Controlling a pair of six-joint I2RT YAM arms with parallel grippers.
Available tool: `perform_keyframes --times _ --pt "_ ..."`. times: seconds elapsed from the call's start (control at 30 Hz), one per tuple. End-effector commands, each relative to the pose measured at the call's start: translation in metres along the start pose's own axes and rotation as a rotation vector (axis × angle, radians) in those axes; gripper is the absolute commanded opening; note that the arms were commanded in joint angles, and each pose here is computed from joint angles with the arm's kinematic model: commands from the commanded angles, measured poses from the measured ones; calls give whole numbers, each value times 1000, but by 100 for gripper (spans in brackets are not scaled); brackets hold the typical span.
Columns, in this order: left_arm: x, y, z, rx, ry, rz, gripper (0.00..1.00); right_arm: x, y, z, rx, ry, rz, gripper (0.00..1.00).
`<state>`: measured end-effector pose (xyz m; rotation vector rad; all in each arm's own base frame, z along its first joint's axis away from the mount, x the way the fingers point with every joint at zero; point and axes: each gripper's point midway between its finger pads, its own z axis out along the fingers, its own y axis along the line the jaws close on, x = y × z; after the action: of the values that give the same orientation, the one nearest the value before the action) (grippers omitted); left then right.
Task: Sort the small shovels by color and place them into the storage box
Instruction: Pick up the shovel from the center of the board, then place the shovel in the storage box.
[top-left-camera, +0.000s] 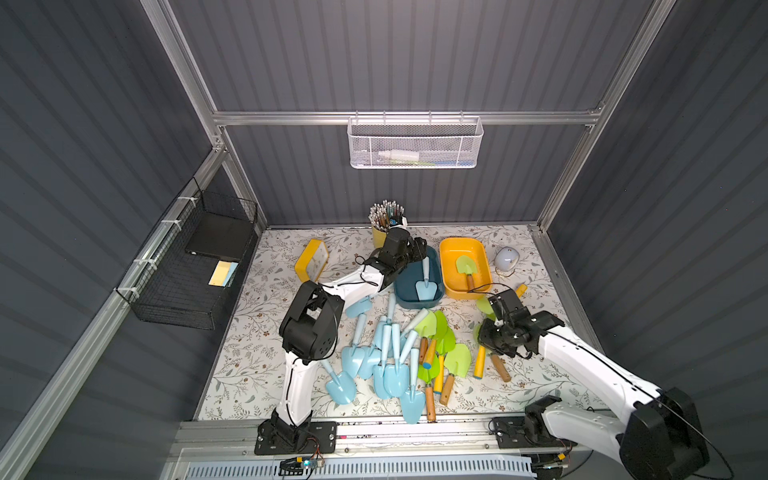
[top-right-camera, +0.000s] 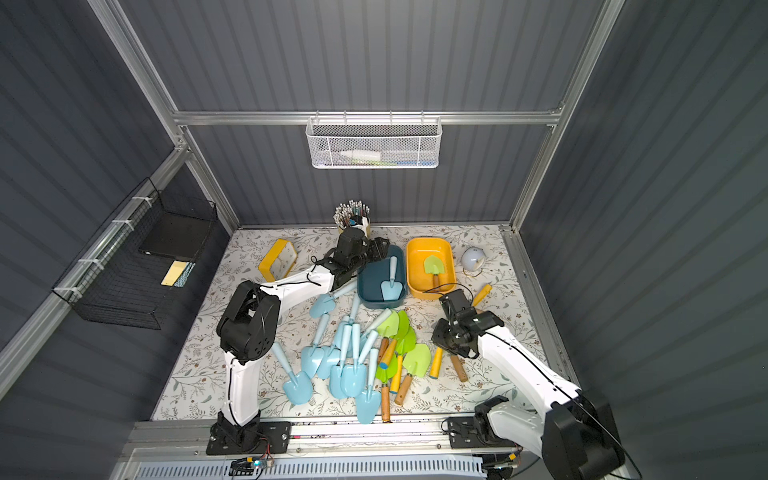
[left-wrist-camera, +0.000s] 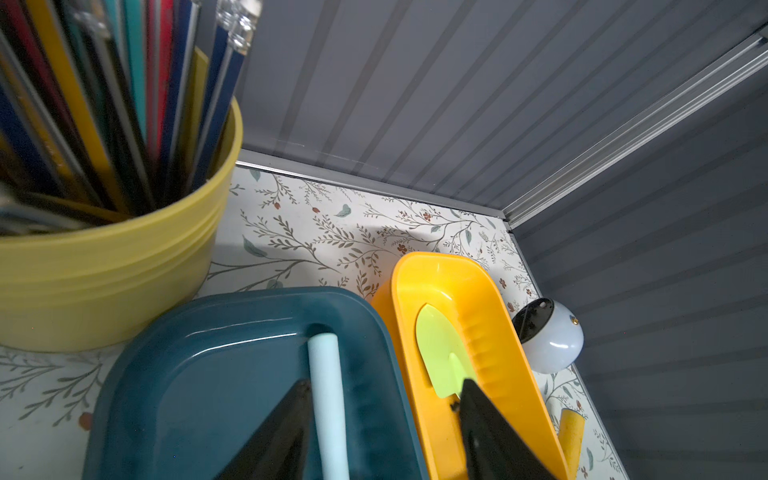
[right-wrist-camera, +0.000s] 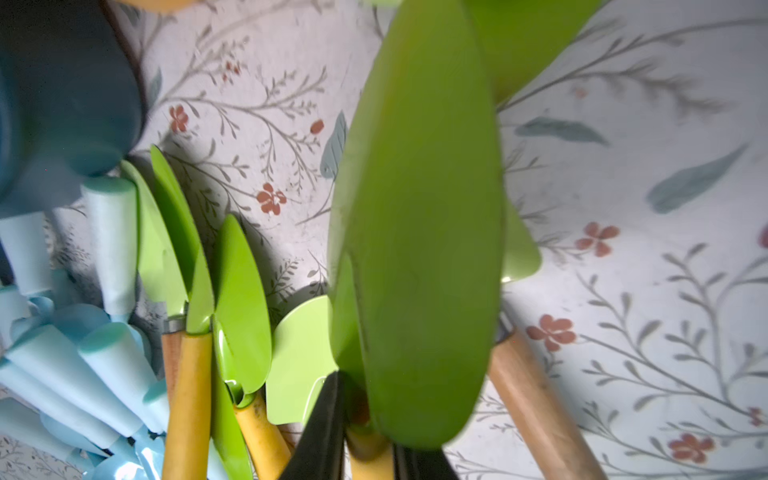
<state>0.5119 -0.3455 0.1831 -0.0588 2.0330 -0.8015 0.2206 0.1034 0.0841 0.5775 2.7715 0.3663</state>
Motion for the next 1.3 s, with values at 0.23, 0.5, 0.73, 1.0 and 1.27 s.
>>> perform_keyframes --times 0.23,0.5,0.73,1.0,1.27 --pt "-22 -9 -8 -2 -62 38 61 -139 66 -47 -78 -210 -117 5" --pt "-42 -4 -20 -55 -106 29 62 -221 126 -7 -177 -184 -230 5" --pt "-71 25 -41 -49 -168 -60 66 -239 145 40 -218 -135 -272 5" --pt "-87 51 -44 -55 -187 -21 53 -223 144 85 -253 -18 -267 5" --pt "-78 51 -45 -43 -170 55 51 -221 131 112 -197 10 -250 7"
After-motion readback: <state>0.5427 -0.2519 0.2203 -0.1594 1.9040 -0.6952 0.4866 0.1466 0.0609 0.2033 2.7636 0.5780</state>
